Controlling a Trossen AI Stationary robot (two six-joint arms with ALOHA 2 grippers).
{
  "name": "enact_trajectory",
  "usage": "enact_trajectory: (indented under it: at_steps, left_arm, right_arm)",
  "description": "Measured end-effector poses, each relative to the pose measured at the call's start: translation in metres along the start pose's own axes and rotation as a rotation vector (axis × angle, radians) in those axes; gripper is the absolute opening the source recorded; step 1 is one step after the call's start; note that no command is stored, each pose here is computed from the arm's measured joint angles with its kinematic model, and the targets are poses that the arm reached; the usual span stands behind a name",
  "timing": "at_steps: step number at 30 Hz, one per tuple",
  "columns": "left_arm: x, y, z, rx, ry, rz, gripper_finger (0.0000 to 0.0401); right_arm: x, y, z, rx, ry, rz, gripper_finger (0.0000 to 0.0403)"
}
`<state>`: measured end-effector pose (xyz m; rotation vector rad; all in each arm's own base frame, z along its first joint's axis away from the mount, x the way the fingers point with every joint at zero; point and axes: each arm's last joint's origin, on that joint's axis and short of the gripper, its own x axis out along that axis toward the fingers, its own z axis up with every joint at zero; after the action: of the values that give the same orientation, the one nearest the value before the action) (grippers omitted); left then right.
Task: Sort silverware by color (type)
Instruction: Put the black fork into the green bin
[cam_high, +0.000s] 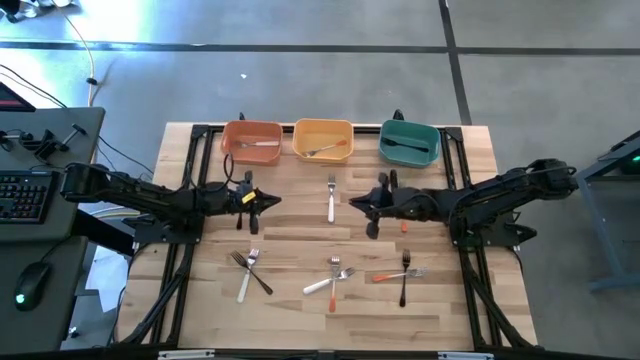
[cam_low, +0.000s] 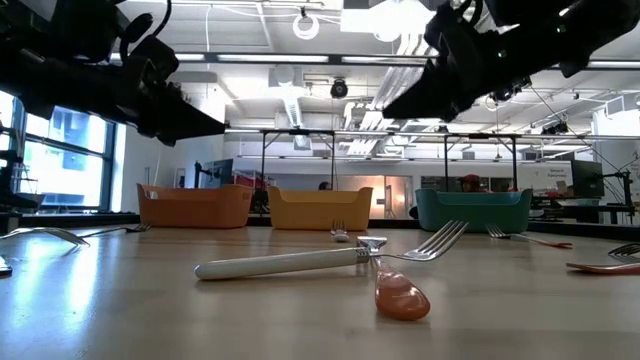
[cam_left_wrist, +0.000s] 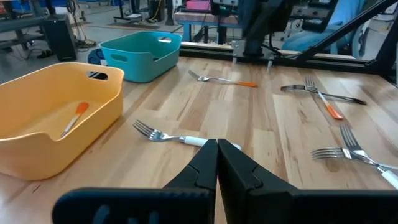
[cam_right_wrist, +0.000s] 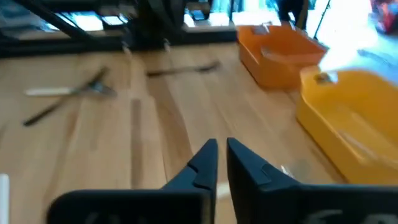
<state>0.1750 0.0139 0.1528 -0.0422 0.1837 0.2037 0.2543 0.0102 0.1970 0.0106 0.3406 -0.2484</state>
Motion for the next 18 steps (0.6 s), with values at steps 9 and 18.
enact_trajectory:
  at_steps: [9,18]
  left_arm:
    - [0.0,0.0,0.0,-0.001,-0.001,0.0,0.0001]
    - [0.0,0.0,0.0,-0.001,0.0,0.0,0.0]
  right_arm:
    - [-0.001,-0.005,-0.016,0.096,0.145,-0.114,0.0113]
    - [-0.002,-0.006,-0.022,0.128,0.202,-0.132,0.0129]
